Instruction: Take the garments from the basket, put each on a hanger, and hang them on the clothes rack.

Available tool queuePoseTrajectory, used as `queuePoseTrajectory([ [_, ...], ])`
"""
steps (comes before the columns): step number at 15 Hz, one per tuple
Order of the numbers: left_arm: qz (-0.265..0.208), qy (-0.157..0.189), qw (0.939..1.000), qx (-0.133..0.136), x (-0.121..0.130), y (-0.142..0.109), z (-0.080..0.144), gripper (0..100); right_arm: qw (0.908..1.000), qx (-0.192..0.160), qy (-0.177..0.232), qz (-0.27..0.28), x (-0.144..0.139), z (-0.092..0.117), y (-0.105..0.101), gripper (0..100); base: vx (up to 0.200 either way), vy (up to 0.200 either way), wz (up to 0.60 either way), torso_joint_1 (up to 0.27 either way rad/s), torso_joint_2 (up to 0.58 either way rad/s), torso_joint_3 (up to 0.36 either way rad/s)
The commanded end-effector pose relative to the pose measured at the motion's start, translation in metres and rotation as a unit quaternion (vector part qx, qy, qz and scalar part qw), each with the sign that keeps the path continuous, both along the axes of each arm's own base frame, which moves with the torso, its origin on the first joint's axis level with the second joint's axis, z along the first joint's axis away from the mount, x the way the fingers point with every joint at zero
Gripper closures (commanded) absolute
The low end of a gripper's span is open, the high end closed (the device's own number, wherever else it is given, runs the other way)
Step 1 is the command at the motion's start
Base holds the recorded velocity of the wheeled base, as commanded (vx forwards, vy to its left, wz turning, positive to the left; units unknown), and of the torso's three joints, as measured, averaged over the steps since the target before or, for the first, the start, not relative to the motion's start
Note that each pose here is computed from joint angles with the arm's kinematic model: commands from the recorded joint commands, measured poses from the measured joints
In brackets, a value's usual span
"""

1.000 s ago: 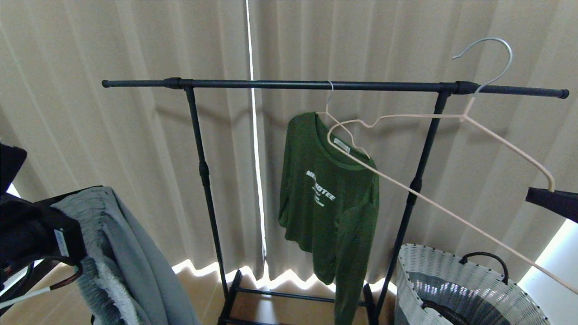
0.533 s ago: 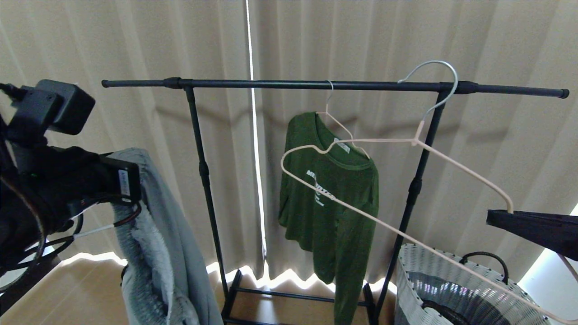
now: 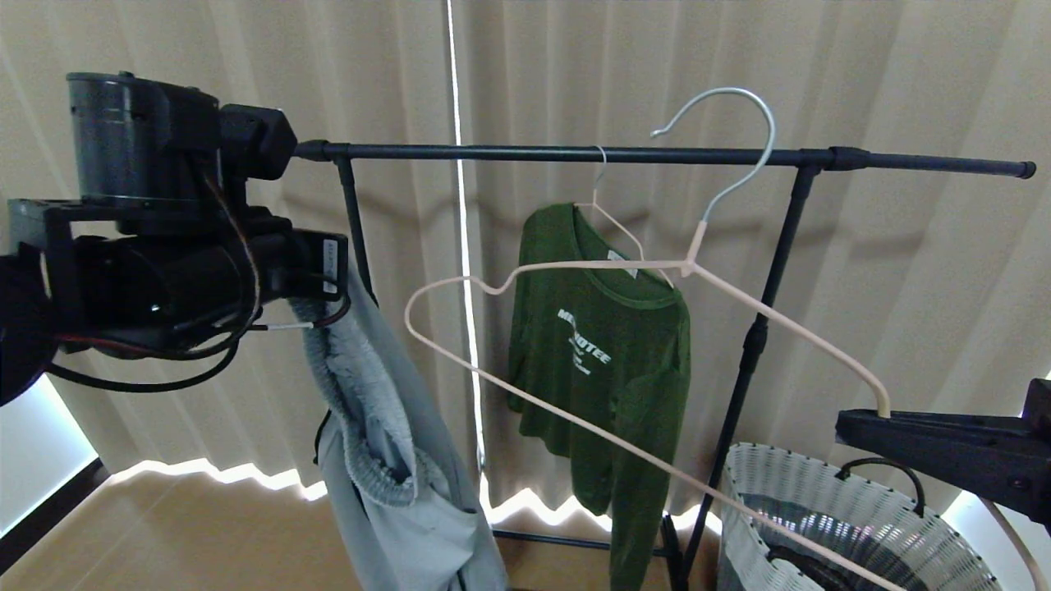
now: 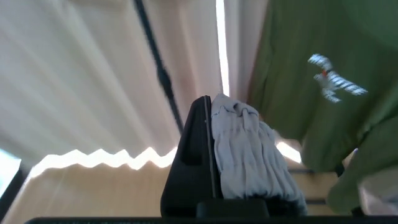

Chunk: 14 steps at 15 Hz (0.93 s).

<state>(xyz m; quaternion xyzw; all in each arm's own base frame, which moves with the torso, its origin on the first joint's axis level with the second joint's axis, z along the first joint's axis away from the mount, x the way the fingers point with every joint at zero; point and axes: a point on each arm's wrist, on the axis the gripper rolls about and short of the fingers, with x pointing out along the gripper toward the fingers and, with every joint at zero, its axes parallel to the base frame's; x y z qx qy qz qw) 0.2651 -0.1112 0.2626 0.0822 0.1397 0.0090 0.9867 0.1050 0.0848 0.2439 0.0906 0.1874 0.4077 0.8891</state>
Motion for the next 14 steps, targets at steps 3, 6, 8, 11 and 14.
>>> queuePoseTrajectory([
  [3,0.026,0.012,0.9996,-0.001,0.021,-0.016,-0.009,100,0.9996,-0.008,0.021,0.016,0.015,-0.008,0.018,100,0.000,0.000,0.00,0.000,0.00,0.000],
  [6,0.022,0.012,0.9997,-0.004,0.020,-0.019,-0.009,100,0.9994,-0.012,0.024,0.023,0.027,-0.014,0.032,100,0.000,0.000,0.00,0.000,0.00,0.000],
  [8,0.022,0.011,0.9997,-0.004,0.019,-0.019,-0.009,100,0.9990,-0.014,0.029,0.032,0.029,-0.015,0.038,100,0.000,0.000,0.00,0.000,0.00,0.000],
  [11,0.025,0.008,0.9995,-0.014,0.019,-0.019,-0.007,100,0.9989,-0.012,0.032,0.033,0.034,-0.018,0.046,100,0.000,0.000,0.00,0.000,0.00,0.000],
  [14,0.030,0.004,0.9993,-0.023,0.020,-0.018,-0.005,100,0.9998,-0.008,0.020,-0.004,0.047,-0.023,0.060,100,0.000,0.000,0.00,0.000,0.00,0.000],
])
